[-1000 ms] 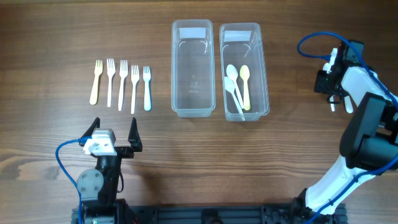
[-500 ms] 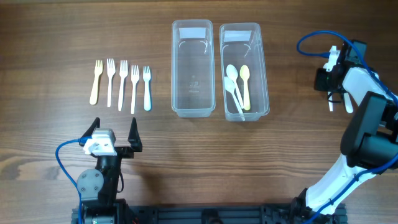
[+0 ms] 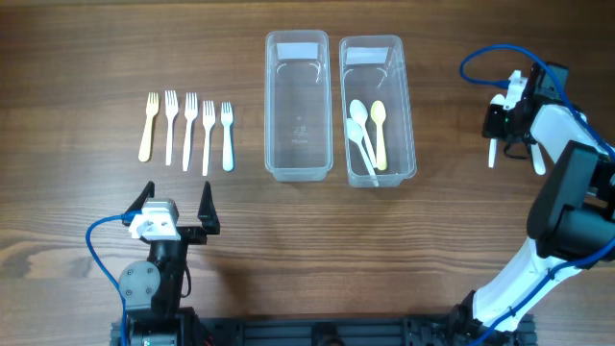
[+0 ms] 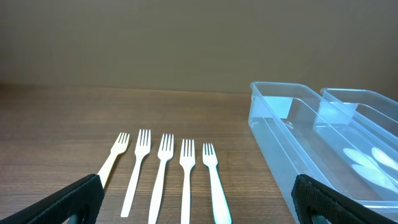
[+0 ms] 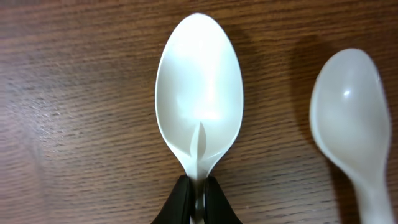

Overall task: Pack container
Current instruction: 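Move the right gripper to the remaining spoons and grasp a white spoon, then place the white spoon into the right container and open the gripper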

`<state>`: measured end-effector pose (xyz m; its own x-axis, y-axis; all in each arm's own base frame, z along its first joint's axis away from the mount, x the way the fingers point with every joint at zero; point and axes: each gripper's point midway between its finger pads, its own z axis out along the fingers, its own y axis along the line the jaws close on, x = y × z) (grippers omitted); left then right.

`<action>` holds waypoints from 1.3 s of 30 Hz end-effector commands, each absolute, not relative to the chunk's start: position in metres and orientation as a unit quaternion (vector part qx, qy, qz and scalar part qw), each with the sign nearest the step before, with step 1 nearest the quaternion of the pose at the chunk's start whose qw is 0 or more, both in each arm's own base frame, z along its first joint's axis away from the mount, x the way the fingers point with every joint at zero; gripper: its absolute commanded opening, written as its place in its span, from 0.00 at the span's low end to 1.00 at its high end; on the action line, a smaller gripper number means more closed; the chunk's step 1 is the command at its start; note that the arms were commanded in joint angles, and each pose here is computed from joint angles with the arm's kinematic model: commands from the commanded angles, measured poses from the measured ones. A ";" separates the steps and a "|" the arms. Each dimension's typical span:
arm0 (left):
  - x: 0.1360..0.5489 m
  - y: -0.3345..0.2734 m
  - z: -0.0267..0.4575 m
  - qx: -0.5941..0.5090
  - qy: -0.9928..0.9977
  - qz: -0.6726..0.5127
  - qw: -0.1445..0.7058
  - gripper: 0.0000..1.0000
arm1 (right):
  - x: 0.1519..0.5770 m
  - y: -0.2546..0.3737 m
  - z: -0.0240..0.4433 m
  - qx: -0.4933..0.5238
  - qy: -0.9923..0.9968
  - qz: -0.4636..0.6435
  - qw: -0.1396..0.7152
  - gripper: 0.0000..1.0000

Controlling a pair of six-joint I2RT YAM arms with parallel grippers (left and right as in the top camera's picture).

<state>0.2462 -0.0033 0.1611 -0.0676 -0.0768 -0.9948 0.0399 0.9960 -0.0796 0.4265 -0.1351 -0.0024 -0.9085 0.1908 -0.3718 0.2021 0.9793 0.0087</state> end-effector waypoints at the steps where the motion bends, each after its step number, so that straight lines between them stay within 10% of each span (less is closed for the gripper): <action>1: 0.246 -0.007 0.159 -0.007 0.729 -0.053 0.682 1.00 | 0.420 -0.113 -0.016 0.137 0.975 0.044 0.168 0.04; 21: 0.246 -0.007 0.159 -0.007 0.729 -0.053 0.682 1.00 | 0.429 0.046 0.221 -0.035 0.911 0.098 0.398 0.04; 39: 0.246 -0.007 0.159 -0.007 0.729 -0.053 0.682 1.00 | 0.428 0.143 0.136 -0.107 0.940 0.119 0.302 0.04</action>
<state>0.2462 -0.0033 0.1611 -0.0676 -0.0768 -0.9948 0.0399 0.9960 -0.0796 0.4213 0.1444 0.1673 -0.7498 -0.1367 -0.6474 -0.3103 0.9368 0.1616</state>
